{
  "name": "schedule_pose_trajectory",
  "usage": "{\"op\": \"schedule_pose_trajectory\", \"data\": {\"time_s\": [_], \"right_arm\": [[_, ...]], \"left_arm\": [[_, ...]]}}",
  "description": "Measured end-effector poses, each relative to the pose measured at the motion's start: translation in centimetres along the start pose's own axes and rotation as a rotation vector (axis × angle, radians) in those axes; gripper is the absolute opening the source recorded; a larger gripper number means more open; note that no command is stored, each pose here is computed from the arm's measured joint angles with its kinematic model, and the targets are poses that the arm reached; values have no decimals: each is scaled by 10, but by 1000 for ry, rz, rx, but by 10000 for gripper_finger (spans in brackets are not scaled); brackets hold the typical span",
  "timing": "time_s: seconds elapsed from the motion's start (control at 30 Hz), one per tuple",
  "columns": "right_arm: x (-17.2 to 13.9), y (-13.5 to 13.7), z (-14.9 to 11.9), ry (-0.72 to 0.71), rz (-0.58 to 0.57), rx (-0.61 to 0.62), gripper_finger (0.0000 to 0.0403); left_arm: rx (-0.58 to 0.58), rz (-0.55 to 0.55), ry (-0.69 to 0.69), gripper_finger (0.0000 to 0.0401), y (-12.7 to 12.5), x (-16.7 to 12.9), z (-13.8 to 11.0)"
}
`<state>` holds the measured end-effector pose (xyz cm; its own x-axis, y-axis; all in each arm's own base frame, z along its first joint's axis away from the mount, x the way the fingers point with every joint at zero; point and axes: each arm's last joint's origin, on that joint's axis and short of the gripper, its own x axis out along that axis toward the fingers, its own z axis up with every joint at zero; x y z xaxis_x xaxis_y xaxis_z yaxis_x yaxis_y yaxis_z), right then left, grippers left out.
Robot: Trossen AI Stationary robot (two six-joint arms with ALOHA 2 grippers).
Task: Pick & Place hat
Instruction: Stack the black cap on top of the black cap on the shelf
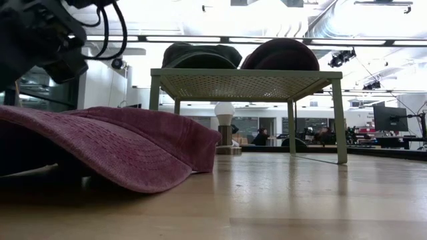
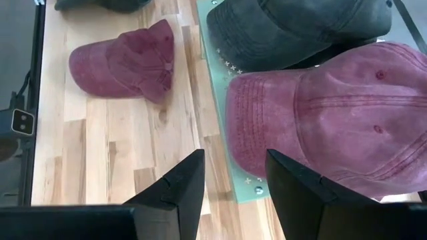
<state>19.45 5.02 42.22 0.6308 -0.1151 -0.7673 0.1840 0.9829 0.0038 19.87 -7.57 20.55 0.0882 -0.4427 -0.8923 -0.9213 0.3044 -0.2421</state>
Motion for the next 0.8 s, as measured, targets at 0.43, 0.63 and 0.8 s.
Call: {"op": "schedule_pose_trajectory", "data": {"time_s": [0.43, 0.63, 0.8], "right_arm": [[0, 0, 0, 9, 15, -22, 151], [0, 0, 0, 9, 15, -22, 149], [0, 0, 0, 9, 15, -21, 151]], "left_arm": [[-19, 46, 110, 174, -1, 8, 0], [-14, 46, 107, 117, -1, 8, 0], [-11, 45, 89, 87, -1, 8, 1]]}}
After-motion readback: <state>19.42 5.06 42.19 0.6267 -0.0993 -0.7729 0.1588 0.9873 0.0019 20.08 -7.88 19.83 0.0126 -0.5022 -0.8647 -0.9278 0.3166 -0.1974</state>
